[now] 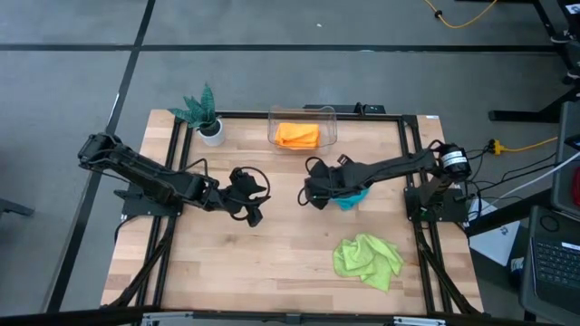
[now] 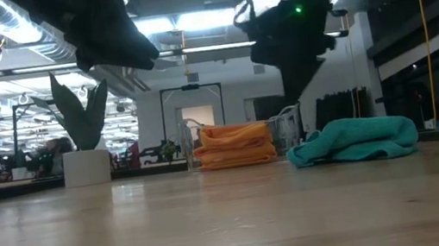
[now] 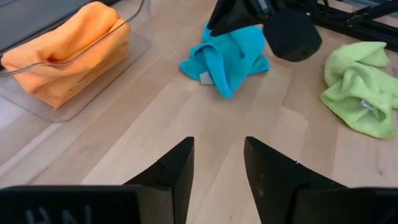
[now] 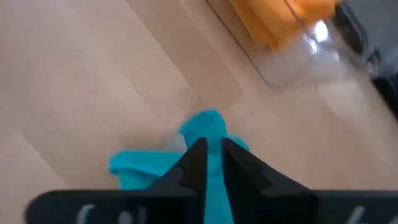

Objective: Fold microfiber towels
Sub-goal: Fold the blue microfiber towel

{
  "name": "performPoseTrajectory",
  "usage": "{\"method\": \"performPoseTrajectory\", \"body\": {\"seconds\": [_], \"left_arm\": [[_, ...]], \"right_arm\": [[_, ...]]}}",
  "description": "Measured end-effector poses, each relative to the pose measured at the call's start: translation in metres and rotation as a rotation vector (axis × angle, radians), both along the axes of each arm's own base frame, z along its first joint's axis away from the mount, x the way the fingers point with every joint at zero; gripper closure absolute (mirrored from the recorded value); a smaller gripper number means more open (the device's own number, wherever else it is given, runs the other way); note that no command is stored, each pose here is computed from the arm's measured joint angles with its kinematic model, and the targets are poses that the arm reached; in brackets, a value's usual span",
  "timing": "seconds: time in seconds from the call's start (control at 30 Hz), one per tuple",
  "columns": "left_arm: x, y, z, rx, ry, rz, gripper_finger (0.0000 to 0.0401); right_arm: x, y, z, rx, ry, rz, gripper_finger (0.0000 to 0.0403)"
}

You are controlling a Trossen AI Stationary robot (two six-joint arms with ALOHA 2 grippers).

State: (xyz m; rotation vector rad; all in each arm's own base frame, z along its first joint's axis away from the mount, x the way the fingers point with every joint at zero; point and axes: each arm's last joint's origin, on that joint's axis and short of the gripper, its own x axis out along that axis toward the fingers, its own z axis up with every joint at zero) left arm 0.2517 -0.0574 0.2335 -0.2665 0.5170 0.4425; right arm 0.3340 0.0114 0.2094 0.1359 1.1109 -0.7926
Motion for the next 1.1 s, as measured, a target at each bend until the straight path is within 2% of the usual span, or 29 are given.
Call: {"method": "performPoseTrajectory", "body": {"seconds": [0.17,0.3,0.43,0.6,0.73,0.87,0.97,1.1], "left_arm": [[0.0,0.0,0.0,0.0,-0.001,0.001,0.0268],[0.0,0.0,0.0,-0.001,-0.003,0.001,0.0268],[0.0,0.0,0.0,-0.001,-0.003,0.001,0.0268],[0.0,0.0,0.0,0.0,-0.003,0.001,0.0268],[0.0,0.0,0.0,0.005,-0.001,-0.003,0.0268],[0.0,0.001,0.0,0.014,-0.002,0.007,0.0268],[0.0,0.001,0.0,0.018,-0.003,0.011,0.0268],[0.0,0.001,0.0,0.018,-0.003,0.011,0.0268]], "right_arm": [[-0.005,-0.009,-0.007,0.041,0.012,-0.077,0.0283],[-0.007,-0.017,-0.015,0.114,0.004,-0.119,0.0216],[-0.013,-0.028,-0.028,0.119,0.008,-0.158,0.0155],[-0.02,-0.037,-0.04,0.13,0.0,-0.246,0.0125],[-0.026,-0.04,-0.048,0.145,0.027,-0.26,0.0137],[-0.026,-0.04,-0.052,0.165,0.011,-0.254,0.017],[-0.024,-0.04,-0.051,0.161,0.001,-0.213,0.0218],[-0.02,-0.04,-0.051,0.172,-0.018,-0.173,0.0324]]}}
